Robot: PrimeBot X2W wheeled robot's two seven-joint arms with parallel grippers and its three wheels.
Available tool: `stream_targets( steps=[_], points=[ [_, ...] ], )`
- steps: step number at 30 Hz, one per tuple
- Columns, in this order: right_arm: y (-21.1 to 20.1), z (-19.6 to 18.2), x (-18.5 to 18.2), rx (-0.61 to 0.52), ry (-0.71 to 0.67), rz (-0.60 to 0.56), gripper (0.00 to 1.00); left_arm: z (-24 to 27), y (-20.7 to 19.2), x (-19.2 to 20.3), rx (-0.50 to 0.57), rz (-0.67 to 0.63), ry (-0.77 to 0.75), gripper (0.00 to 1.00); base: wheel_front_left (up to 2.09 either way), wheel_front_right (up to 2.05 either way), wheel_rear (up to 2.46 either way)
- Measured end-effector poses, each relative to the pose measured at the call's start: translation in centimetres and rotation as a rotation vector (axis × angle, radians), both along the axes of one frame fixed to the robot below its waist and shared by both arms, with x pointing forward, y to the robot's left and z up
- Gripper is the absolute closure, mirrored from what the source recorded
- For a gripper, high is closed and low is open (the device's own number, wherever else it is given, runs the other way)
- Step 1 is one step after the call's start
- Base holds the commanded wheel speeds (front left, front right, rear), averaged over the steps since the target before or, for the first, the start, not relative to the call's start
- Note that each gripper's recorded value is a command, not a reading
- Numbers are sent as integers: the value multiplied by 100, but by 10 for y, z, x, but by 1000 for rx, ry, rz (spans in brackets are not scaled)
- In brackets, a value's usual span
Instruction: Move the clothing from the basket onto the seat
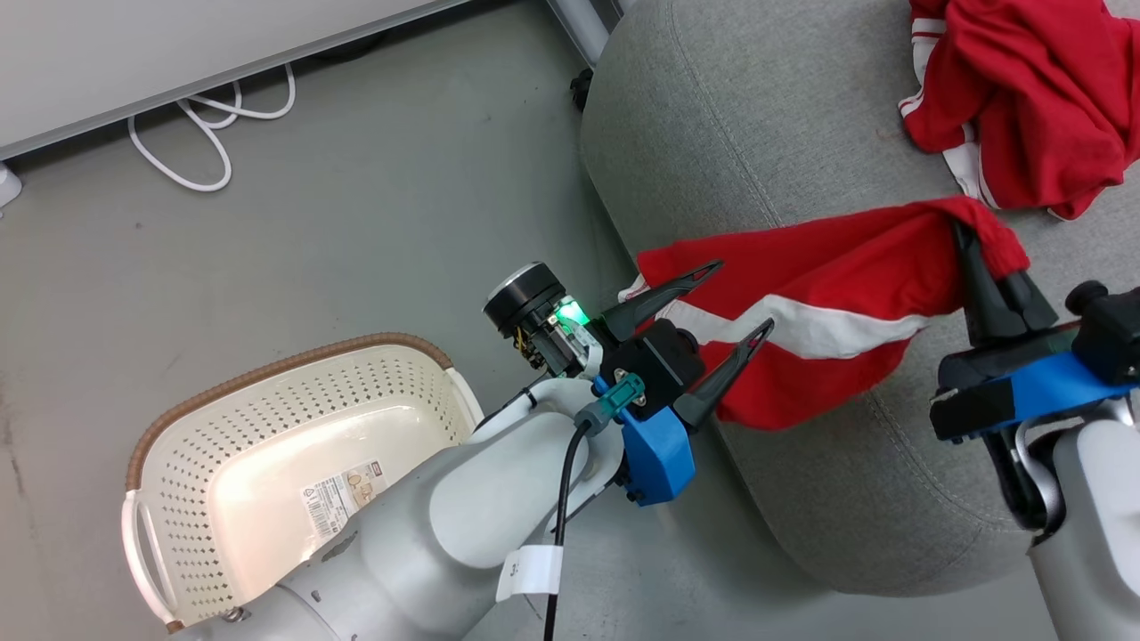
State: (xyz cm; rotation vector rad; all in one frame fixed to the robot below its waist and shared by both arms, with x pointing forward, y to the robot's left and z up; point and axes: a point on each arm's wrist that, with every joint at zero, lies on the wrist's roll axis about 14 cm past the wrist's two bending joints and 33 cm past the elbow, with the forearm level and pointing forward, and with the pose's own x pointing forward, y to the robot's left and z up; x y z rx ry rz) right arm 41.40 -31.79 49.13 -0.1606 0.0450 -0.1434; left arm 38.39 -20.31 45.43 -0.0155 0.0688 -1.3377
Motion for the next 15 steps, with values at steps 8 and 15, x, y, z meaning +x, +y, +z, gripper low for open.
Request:
stream_targets(
  steps=[8, 15],
  points=[
    [-5, 62, 39, -124, -141, 58, 100, -3, 1, 7, -1, 15, 2, 0, 0, 0, 0],
    [-24, 143, 79, -288, -305, 63, 100, -15, 1, 19, 4, 21, 4, 0, 0, 0, 0]
  ],
)
